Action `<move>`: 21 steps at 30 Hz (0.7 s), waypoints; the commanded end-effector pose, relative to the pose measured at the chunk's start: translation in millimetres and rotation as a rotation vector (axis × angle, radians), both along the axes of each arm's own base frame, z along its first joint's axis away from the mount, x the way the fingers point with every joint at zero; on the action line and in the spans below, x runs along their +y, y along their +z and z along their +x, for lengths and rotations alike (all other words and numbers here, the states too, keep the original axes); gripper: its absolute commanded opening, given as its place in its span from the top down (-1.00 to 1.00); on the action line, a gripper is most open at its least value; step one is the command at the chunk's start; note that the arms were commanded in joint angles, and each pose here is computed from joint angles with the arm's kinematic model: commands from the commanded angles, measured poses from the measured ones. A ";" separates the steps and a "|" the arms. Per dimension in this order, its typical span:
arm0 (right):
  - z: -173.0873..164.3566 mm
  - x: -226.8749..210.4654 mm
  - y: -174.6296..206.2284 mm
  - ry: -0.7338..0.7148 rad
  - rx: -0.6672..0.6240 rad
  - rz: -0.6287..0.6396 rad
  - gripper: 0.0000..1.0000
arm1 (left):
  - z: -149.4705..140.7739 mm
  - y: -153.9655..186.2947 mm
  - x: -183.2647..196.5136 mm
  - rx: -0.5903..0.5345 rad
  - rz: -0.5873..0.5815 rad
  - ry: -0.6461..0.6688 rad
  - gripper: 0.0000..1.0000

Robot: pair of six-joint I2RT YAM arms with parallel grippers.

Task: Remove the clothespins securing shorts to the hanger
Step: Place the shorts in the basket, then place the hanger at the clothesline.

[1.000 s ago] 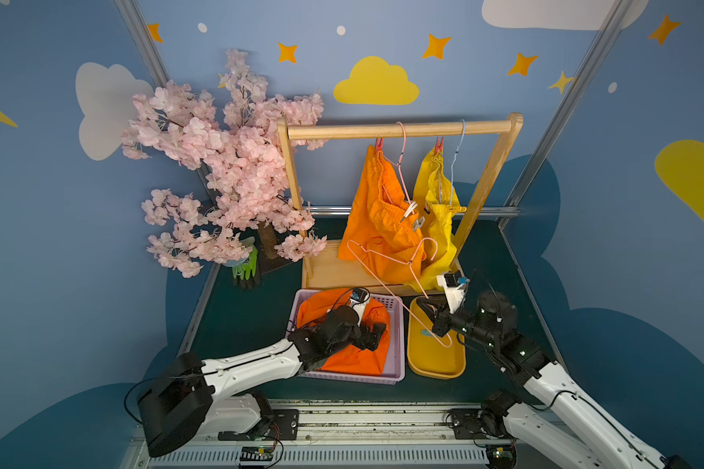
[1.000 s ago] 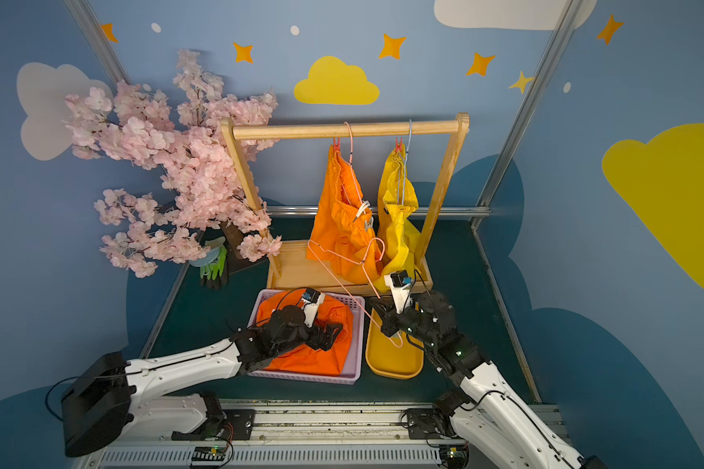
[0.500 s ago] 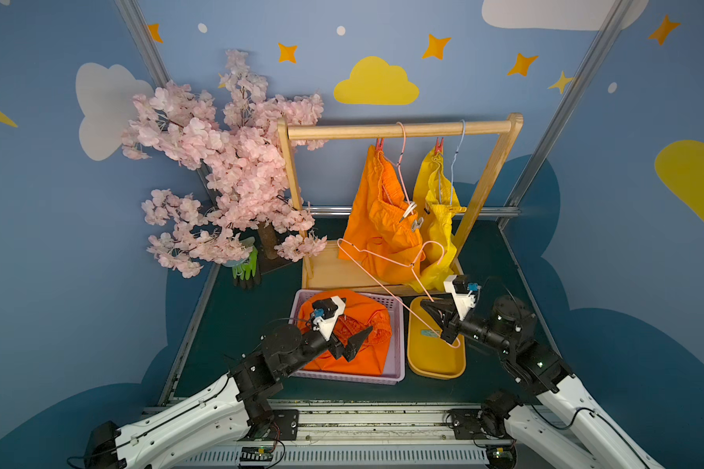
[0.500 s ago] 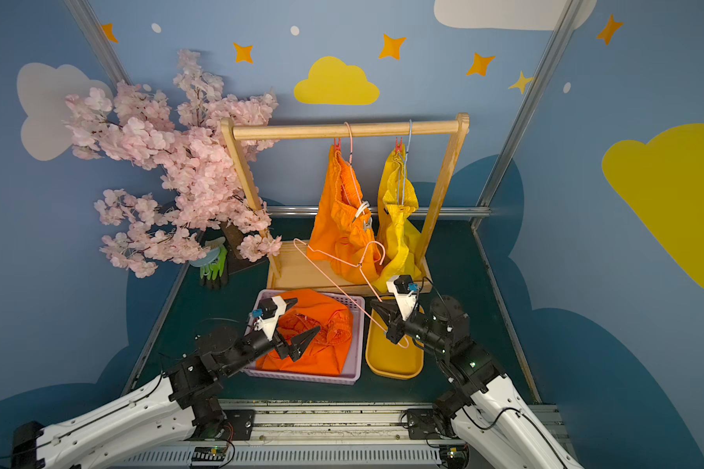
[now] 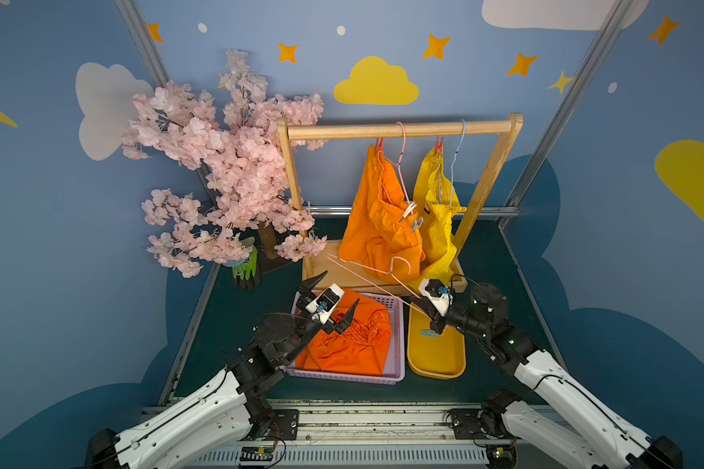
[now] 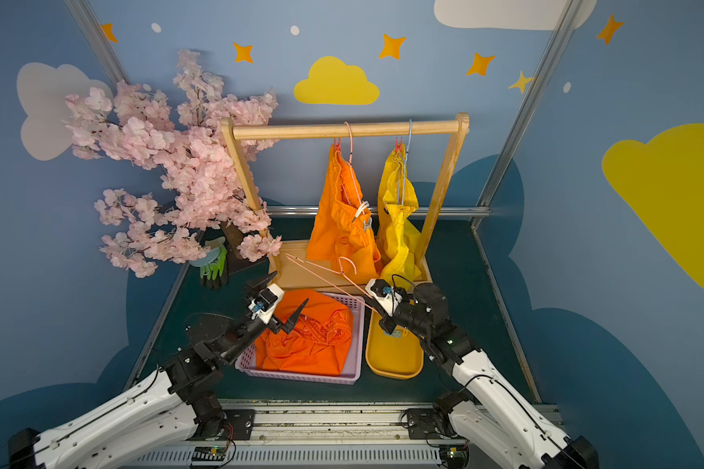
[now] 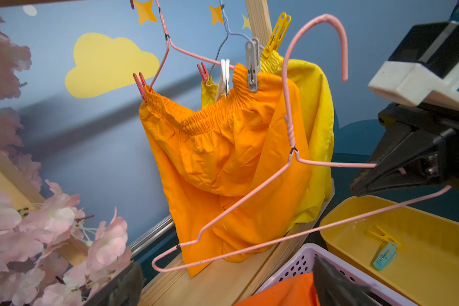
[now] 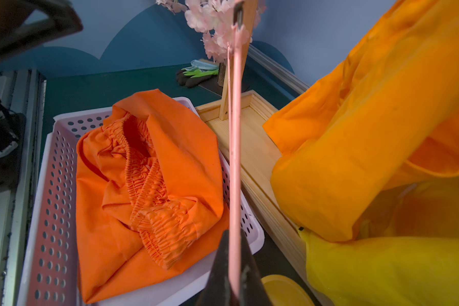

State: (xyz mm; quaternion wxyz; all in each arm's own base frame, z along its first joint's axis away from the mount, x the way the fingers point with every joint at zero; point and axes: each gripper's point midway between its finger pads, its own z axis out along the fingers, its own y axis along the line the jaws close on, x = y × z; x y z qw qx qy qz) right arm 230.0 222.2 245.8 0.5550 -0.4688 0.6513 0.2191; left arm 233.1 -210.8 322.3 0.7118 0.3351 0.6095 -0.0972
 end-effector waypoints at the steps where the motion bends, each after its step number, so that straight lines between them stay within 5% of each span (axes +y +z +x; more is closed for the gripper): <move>1: -11.9 -2.9 25.8 0.113 -0.188 -0.032 1.00 | -16.6 19.9 -4.6 -0.035 0.092 -0.094 -1.00; 7: -37.3 -3.1 31.3 0.331 -0.267 -0.050 1.00 | -56.8 -17.5 -21.5 0.088 0.384 -0.378 -1.00; 12: -45.7 -2.7 36.0 0.410 -0.292 -0.031 1.00 | -76.8 -27.4 -27.4 0.098 0.388 -0.506 -1.00; 21: -63.6 -0.5 22.3 0.535 -0.290 -0.044 1.00 | -65.4 -55.6 -27.5 0.164 0.492 -0.479 -0.99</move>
